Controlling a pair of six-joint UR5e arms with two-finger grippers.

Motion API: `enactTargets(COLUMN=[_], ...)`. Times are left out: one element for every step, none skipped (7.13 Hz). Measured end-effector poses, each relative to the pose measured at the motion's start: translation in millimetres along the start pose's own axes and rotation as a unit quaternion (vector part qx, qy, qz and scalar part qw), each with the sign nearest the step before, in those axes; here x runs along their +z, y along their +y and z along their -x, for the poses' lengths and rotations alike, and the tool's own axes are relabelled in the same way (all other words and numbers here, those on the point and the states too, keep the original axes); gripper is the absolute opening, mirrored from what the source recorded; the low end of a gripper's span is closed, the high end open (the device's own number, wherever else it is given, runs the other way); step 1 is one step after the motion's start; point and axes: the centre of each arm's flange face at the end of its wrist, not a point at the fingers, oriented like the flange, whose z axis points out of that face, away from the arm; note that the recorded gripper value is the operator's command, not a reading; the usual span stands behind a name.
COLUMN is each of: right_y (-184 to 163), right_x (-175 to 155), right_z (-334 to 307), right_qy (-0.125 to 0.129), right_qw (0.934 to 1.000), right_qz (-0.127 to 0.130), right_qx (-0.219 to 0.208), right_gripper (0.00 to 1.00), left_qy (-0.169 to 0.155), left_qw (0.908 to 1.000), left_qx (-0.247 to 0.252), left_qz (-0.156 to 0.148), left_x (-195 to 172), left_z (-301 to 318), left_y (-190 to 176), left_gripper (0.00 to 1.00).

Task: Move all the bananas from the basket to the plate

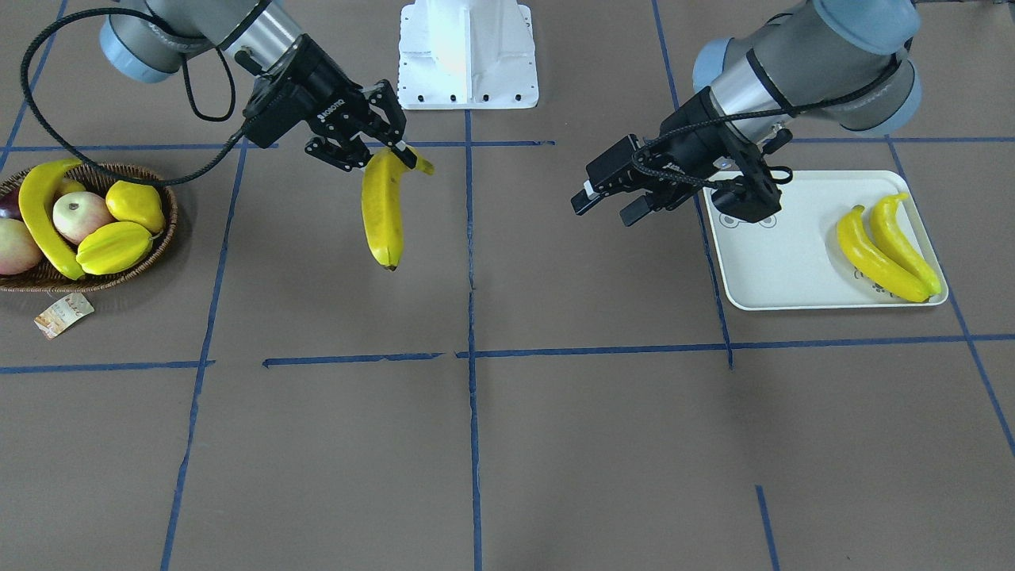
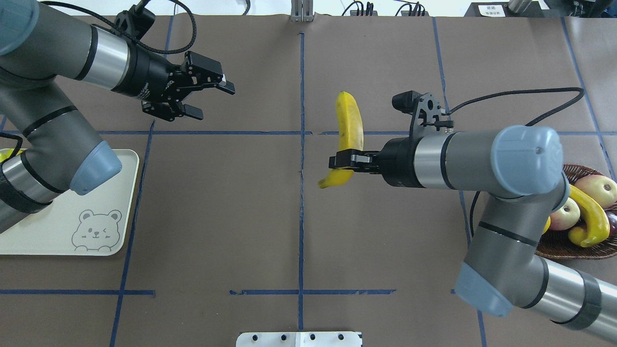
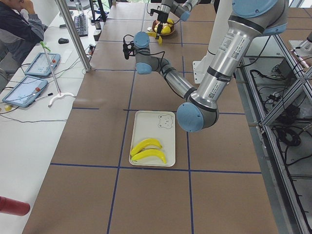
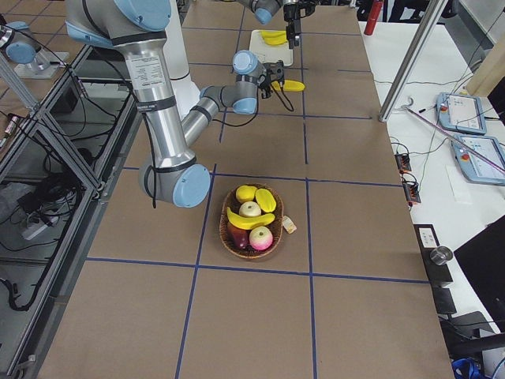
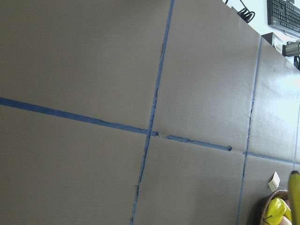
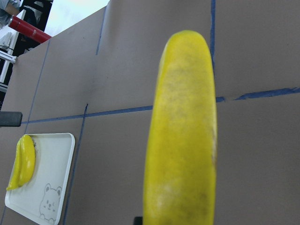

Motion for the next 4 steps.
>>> enactTargets(right_y=[11, 20, 26, 29], right_x=[13, 20, 24, 28], right_z=[18, 31, 40, 47], right_qy=[-0.01, -0.018, -0.023, -0.027], right_qw=[0.9999, 0.9996, 0.9994, 0.9993], right_qz=[-0.011, -0.018, -0.02, -0.021], right_qx=[0.005, 0.009, 0.012, 0.012], right_gripper=[0.11, 0.11, 0.11, 0.12], left_qy=[0.007, 0.015, 0.023, 0.028], left_qw=[0.9999, 0.9996, 0.9992, 0.9989], left_qx=[-0.011, -0.021, -0.028, -0.034], left_qz=[-0.004, -0.012, -0.017, -0.019], left_x=[10, 25, 39, 51], left_z=[-12, -26, -39, -51], left_y=[8, 20, 31, 38], left_gripper=[1.0, 1.0, 1.0, 1.0])
